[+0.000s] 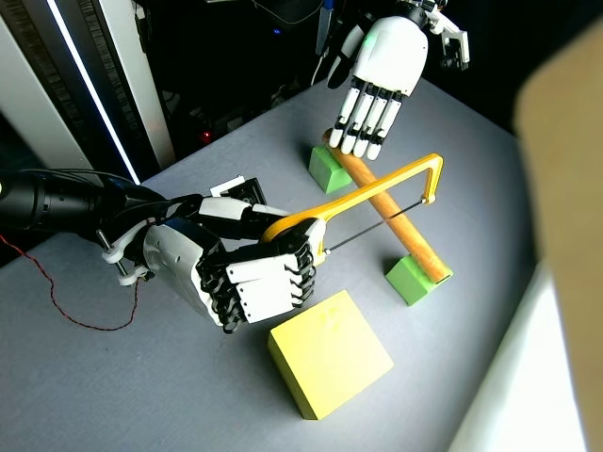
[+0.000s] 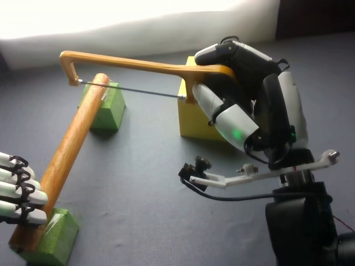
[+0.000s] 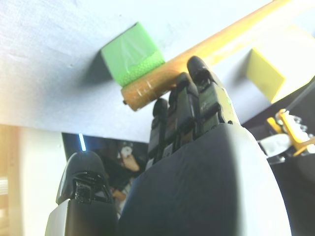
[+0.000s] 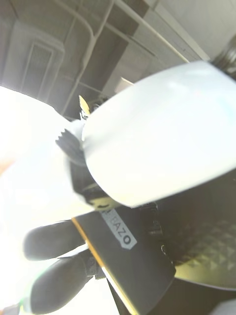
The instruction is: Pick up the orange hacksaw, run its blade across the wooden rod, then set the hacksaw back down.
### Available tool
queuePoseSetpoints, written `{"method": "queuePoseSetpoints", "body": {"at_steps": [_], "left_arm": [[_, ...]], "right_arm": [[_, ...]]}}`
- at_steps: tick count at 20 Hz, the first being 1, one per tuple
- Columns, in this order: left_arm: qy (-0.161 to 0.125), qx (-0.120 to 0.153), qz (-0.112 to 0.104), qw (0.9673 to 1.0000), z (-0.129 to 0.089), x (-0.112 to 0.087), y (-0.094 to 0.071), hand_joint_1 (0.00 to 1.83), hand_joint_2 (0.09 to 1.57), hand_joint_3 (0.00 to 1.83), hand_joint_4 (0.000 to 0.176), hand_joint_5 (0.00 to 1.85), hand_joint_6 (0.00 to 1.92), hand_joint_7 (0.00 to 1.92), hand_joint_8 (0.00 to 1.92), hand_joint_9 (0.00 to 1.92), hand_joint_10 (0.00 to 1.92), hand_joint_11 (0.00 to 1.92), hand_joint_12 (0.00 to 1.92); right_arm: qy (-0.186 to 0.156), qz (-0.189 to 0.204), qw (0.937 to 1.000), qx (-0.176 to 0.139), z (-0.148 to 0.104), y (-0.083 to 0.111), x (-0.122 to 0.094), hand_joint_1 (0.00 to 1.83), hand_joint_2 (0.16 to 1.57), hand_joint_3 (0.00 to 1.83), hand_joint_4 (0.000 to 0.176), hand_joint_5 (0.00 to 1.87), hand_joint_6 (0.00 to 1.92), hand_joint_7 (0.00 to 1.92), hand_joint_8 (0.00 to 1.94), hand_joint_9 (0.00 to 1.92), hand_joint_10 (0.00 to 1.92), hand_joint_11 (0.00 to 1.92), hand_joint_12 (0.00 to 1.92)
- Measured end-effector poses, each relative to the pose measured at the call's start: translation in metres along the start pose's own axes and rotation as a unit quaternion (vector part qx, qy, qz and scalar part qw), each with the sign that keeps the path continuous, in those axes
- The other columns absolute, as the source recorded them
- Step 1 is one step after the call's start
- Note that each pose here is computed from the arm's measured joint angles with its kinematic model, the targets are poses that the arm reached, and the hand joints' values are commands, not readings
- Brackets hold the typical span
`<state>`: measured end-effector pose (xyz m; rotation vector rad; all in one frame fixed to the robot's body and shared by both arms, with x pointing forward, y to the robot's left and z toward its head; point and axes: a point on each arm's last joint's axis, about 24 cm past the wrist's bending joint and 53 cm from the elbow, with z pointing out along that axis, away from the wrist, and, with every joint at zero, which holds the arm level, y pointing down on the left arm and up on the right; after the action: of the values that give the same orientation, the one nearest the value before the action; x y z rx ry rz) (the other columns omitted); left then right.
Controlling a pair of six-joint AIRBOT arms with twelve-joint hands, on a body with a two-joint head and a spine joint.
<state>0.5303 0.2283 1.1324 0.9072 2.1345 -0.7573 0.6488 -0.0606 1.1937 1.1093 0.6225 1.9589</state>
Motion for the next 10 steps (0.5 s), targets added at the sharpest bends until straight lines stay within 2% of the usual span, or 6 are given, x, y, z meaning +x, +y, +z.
{"method": "queuePoseSetpoints", "body": {"at_steps": [1, 2, 3, 5, 10], "left_arm": [[0.001, 0.000, 0.001, 1.0000, 0.000, 0.000, 0.000, 0.10, 1.26, 0.00, 0.000, 0.09, 0.00, 0.07, 0.00, 0.07, 0.00, 0.00, 0.29], [0.001, 0.000, 0.001, 1.0000, 0.000, 0.001, 0.000, 0.11, 1.26, 0.00, 0.000, 0.09, 0.00, 0.07, 0.00, 0.08, 0.00, 0.00, 0.33], [0.001, -0.001, 0.001, 1.0000, 0.000, 0.001, 0.000, 0.10, 1.26, 0.00, 0.000, 0.08, 0.00, 0.06, 0.00, 0.08, 0.00, 0.00, 0.34], [0.002, -0.001, 0.002, 1.0000, 0.000, 0.001, 0.000, 0.03, 1.28, 0.00, 0.000, 0.05, 0.00, 0.04, 0.00, 0.06, 0.00, 0.00, 0.28], [0.001, -0.002, 0.001, 1.0000, 0.000, 0.000, 0.001, 0.08, 1.27, 0.00, 0.000, 0.11, 0.00, 0.08, 0.00, 0.09, 0.00, 0.00, 0.30]], "right_arm": [[0.002, -0.001, 1.0000, 0.003, -0.001, -0.002, 0.001, 1.38, 1.10, 0.00, 0.000, 0.89, 0.89, 1.01, 0.92, 1.01, 1.22, 1.01, 1.31], [0.002, -0.001, 1.0000, 0.009, -0.001, -0.004, 0.001, 1.29, 1.09, 0.00, 0.000, 0.96, 0.86, 1.10, 0.94, 1.08, 1.03, 1.02, 1.32], [0.004, 0.000, 0.9998, 0.017, -0.002, -0.008, 0.003, 1.28, 1.08, 0.00, 0.000, 0.99, 0.82, 1.14, 0.92, 1.12, 0.93, 1.02, 1.30], [0.014, -0.001, 0.9995, 0.027, -0.005, -0.012, 0.008, 1.27, 1.07, 0.00, 0.000, 1.02, 0.80, 1.15, 0.88, 1.15, 0.84, 1.02, 1.30], [0.032, -0.012, 0.9962, 0.080, -0.013, -0.037, 0.009, 1.26, 1.08, 0.00, 0.000, 1.01, 0.83, 1.12, 0.93, 1.13, 0.90, 1.00, 1.37]]}}
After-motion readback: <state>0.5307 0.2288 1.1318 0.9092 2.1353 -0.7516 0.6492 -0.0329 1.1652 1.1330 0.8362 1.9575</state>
